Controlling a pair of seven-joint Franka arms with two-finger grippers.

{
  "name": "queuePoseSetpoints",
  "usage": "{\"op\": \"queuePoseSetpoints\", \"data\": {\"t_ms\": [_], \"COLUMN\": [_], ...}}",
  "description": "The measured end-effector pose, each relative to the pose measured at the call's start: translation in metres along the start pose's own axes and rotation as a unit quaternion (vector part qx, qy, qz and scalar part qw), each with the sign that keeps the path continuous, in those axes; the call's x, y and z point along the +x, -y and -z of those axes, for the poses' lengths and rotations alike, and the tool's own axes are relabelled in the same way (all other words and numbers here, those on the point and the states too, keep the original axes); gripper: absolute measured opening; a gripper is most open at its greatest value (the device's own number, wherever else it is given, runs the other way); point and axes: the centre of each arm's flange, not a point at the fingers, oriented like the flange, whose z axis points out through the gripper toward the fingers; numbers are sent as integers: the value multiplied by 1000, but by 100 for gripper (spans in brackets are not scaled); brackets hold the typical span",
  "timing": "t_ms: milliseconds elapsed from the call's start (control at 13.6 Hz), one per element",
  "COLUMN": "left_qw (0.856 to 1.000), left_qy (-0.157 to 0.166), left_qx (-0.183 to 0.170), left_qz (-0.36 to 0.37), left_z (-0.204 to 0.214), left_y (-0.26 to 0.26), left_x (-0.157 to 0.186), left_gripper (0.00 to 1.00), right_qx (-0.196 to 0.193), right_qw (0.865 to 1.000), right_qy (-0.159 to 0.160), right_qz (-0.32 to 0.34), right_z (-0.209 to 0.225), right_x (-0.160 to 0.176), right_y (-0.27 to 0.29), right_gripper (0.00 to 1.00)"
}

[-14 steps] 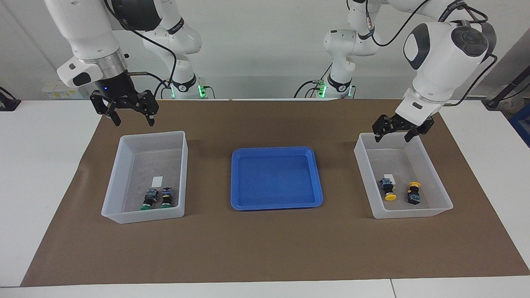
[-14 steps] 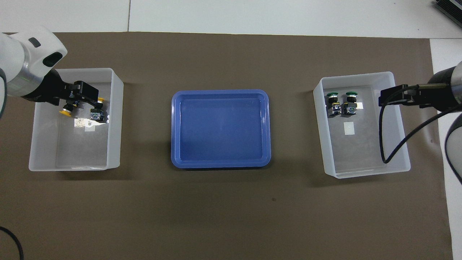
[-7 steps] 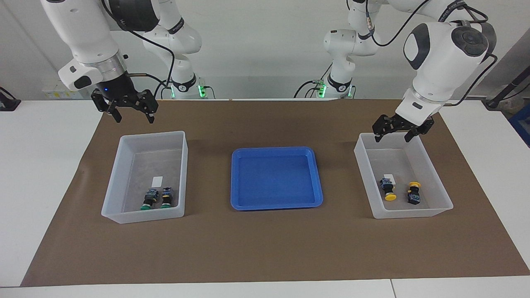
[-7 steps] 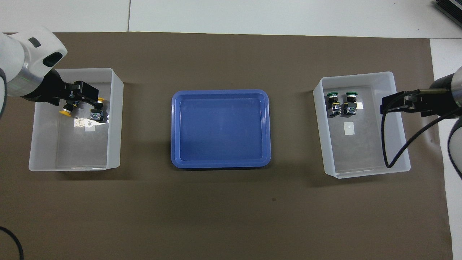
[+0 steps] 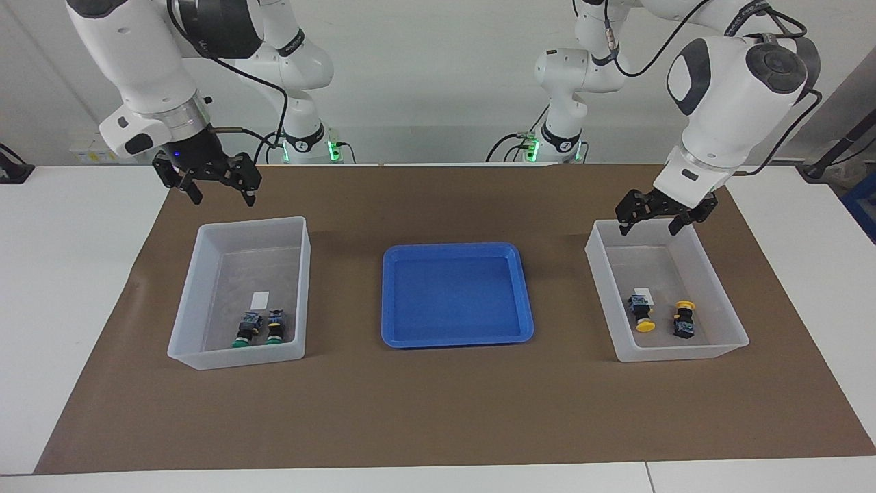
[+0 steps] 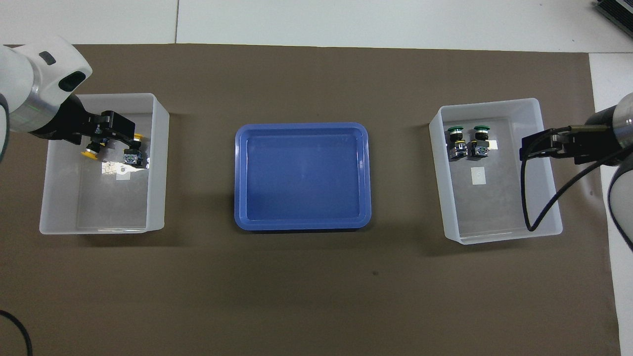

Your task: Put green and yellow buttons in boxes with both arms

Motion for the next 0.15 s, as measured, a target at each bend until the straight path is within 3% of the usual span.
{"op": "queuePoseSetpoints", "data": {"t_ms": [147], "left_qw": [1000], "left_qy": [0], "left_qx": [0], "left_qz": [0], "left_z": [0], "left_y": [0], "left_x": [0], "left_gripper": [100], "right_qx": [0], "right_qw": [1000], "right_qy": [1], "right_qz": [-16], "right_z": [-1], "right_x": [0], "right_y": [2], "right_gripper": [100]}}
